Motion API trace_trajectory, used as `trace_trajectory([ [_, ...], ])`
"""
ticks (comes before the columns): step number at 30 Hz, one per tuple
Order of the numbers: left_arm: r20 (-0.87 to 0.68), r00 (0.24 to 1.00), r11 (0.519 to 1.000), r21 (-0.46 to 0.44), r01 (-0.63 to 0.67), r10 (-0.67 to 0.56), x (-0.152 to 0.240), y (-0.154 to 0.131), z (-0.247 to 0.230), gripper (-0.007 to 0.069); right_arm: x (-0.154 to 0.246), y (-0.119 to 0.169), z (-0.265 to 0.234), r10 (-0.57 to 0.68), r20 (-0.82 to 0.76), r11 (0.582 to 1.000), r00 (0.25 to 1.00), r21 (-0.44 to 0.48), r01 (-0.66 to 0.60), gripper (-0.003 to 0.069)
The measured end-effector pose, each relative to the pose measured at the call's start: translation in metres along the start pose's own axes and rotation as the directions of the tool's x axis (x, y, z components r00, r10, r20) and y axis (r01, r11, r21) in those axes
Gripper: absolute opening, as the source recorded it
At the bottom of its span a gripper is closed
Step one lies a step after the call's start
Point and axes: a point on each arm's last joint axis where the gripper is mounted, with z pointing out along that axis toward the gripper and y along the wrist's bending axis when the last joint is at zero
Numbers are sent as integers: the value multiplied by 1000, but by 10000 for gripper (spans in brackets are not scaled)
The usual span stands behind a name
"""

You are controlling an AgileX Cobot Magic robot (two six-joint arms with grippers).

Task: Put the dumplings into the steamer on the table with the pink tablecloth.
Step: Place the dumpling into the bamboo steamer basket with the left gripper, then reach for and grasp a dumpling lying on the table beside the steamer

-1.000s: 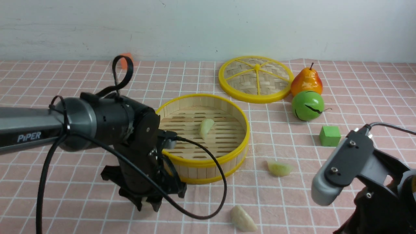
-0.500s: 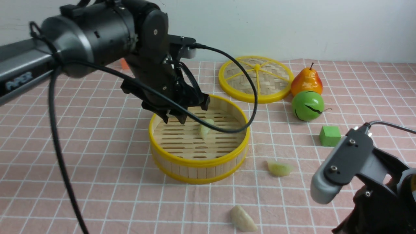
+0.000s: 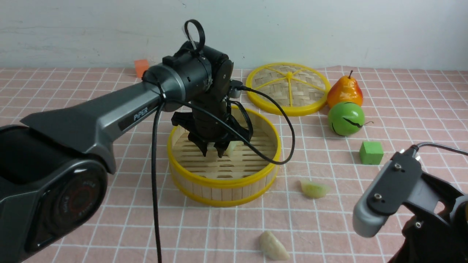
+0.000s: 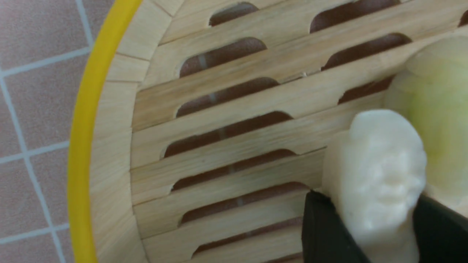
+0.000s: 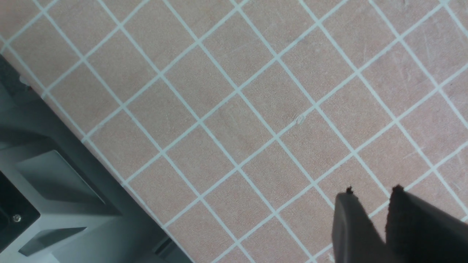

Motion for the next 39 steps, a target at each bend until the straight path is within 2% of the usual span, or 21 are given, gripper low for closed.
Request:
trace_trajectory([
  [3, -2, 1000, 1000, -11, -6, 6, 0, 1, 2, 288, 0, -1, 0, -3, 3, 1000, 1000, 6, 3, 161],
  [7, -15, 1000, 999, -49, -21, 20, 0, 5, 0, 391, -3, -1, 0, -6, 31, 1000, 1000, 16, 6, 166],
  [10, -44, 999, 997, -74, -26, 23, 2, 8, -7, 414, -3, -2, 0, -7, 32, 1000, 999, 18, 6, 168],
  [13, -23, 1000, 996, -90, -19, 17, -2, 12, -36, 422, -3, -2, 0, -7, 33, 1000, 999, 18, 6, 168],
  [15, 100, 995, 998, -67, 6, 1, -9, 17, -95, 425, -7, -2, -3, -10, 41, 1000, 999, 21, 9, 168],
  [16, 101, 995, 998, -66, 7, 0, -9, 17, -95, 425, -7, -2, -3, -10, 43, 1000, 999, 21, 9, 168],
  [17, 176, 984, 999, -47, 21, -12, -8, 22, -135, 425, -13, -2, -7, -13, 60, 1000, 998, 25, 12, 168],
  [19, 266, 964, 999, -18, 37, -31, -2, 28, -185, 420, -23, -3, -13, -16, 84, 1000, 996, 28, 14, 168],
  [22, 367, 929, 999, 16, 50, -53, 15, 37, -244, 377, -40, -4, -18, -21, 124, 999, 992, 34, 17, 168],
  [25, 416, 905, 996, 60, 71, -89, 46, 47, -290, 286, -58, -6, -15, -21, 143, 999, 989, 37, 16, 169],
  [28, 384, 913, 988, 111, 103, -138, 96, 55, -311, 111, -82, -11, 2, -12, 144, 999, 990, 34, 7, 182],
  [29, 393, 908, 988, 117, 104, -142, 102, 57, -317, 111, -83, -11, 4, -11, 142, 999, 990, 33, 6, 183],
  [30, 359, 922, 986, 125, 107, -146, 133, 62, -316, 18, -91, -14, 16, -1, 121, 1000, 993, 30, -2, 202],
  [31, 370, 917, 986, 131, 107, -149, 136, 63, -321, 11, -92, -14, 18, 1, 117, 1000, 993, 29, -4, 202],
  [32, 377, 913, 984, 142, 110, -157, 168, 69, -322, -14, -97, -17, 33, 16, 88, 1000, 996, 24, -19, 234],
  [33, 395, 904, 982, 151, 113, -165, 184, 72, -322, -14, -100, -18, 42, 22, 66, 999, 998, 23, -23, 252],
  [34, 388, 907, 982, 150, 114, -164, 184, 71, -318, -14, -100, -19, 44, 23, 62, 999, 998, 22, -25, 257],
  [35, 432, 884, 979, 169, 117, -180, 210, 76, -319, -14, -103, -21, 61, 32, 24, 999, 999, 20, -33, 308],
  [36, 429, 885, 978, 169, 119, -181, 213, 76, -314, -14, -103, -22, 63, 33, 19, 999, 999, 20, -33, 314],
  [39, 460, 864, 973, 193, 127, -204, 255, 83, -300, -14, -107, -26, 92, 43, -23, 999, 999, 20, -43, 445],
])
